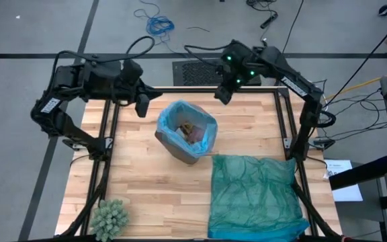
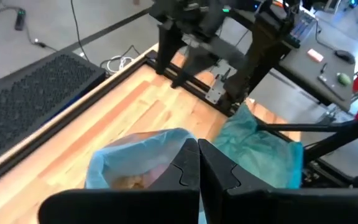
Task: Place trash/remove bag and relplace
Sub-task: Remove the light blue trash bag from the black trash bin
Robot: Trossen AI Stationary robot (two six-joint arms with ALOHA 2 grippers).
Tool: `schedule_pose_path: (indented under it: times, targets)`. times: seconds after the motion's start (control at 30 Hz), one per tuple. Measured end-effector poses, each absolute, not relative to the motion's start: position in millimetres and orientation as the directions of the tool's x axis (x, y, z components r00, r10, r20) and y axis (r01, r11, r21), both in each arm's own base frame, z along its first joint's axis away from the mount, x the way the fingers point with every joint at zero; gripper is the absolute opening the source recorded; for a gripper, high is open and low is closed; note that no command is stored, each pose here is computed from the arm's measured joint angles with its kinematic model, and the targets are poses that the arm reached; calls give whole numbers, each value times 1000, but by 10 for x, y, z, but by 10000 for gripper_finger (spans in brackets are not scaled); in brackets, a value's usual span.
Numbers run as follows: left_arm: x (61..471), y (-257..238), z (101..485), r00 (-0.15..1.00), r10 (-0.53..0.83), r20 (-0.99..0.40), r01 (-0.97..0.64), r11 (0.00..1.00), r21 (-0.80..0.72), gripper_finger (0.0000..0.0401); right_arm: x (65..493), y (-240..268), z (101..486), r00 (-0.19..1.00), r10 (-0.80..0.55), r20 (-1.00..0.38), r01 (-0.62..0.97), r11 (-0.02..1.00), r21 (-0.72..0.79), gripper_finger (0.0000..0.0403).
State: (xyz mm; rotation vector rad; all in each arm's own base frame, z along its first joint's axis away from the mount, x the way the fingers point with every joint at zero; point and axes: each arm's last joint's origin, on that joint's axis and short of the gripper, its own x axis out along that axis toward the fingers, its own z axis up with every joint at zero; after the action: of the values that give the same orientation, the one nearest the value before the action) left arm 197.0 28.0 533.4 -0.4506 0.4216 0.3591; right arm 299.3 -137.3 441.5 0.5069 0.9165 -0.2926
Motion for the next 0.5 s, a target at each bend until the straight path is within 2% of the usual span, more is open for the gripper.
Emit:
schedule_pose_path:
  times: [0.13, 0.27, 0.5]
  targets:
    - [1984, 288, 5371, 867, 258, -426, -418, 842, -341, 0, 3017, -1547, 4305, 559, 1, -829, 456, 835, 309, 191]
    - [1844, 276, 5447, 884, 274, -378, -411, 842, -351, 0, 3193, -1616, 4128, 552, 97, -828, 409, 834, 370, 183]
    - [1663, 262, 5509, 888, 308, -342, -425, 832, -356, 0, 3484, -1562, 3875, 510, 159, -845, 373, 845, 384, 181]
